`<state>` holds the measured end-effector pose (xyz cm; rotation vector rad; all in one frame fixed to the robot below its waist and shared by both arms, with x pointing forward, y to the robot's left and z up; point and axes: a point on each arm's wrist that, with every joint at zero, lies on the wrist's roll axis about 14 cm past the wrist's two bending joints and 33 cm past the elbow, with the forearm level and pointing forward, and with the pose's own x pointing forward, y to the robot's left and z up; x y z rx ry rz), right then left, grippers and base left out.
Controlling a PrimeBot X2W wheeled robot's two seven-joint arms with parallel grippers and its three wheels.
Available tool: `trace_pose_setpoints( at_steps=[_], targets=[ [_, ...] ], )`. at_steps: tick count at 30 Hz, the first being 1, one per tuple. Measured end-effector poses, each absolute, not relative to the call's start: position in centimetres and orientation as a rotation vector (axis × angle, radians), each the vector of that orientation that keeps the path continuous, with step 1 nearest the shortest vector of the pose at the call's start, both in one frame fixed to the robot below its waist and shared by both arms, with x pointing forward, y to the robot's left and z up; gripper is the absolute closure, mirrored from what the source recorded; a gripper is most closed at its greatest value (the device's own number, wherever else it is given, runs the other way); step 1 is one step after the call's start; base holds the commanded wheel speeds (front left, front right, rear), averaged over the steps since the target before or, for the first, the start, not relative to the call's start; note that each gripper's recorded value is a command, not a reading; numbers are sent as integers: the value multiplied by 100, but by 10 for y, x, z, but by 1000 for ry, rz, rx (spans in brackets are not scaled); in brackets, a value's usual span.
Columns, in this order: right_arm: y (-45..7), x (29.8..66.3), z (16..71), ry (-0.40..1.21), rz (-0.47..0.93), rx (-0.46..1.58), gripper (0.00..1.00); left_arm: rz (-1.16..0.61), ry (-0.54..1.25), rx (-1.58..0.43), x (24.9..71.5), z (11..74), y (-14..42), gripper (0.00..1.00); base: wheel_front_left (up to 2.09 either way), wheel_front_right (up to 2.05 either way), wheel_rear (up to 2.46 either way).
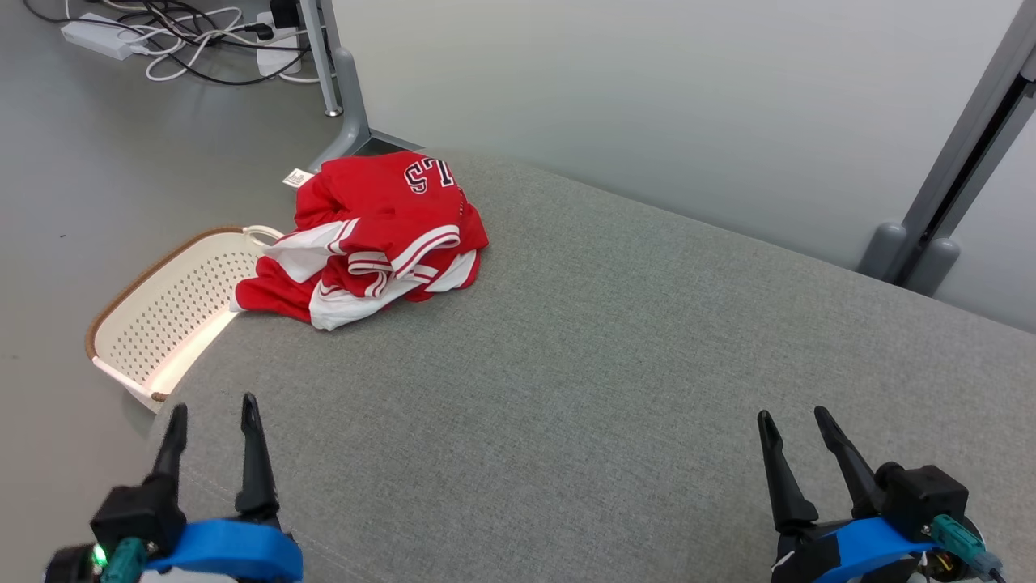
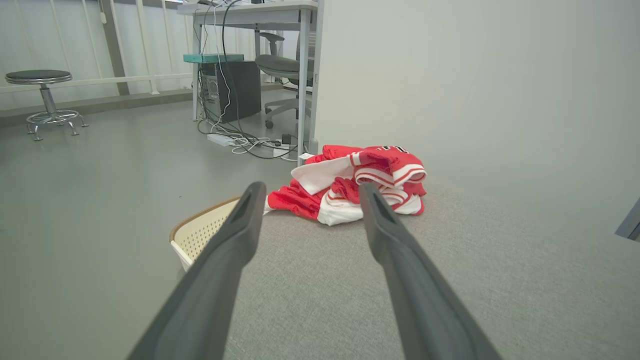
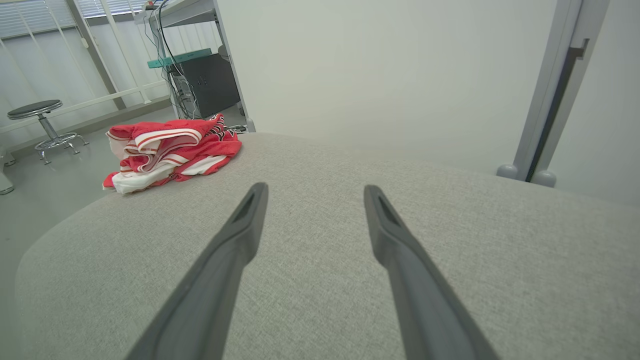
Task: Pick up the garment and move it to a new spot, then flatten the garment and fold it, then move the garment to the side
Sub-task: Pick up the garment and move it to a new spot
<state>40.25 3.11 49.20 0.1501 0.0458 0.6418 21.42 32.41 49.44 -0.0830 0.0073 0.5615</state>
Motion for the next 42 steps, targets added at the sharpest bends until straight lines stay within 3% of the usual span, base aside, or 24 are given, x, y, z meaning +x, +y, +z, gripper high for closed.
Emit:
trace_pose_setpoints(
  at_steps=[6,15,27,42],
  targets=[
    [23,407,483,67,614,163,0,519,-84,8,244,566,364,0,0,0,0],
    [-3,428,461,112,533,180,0,380,92,-67,345,595,391,0,0,0,0],
    [-69,443,420,208,362,128,0,323,533,-260,449,509,383,0,0,0,0],
    [-111,441,385,299,251,105,0,370,864,-153,482,416,393,0,0,0,0]
  ],
)
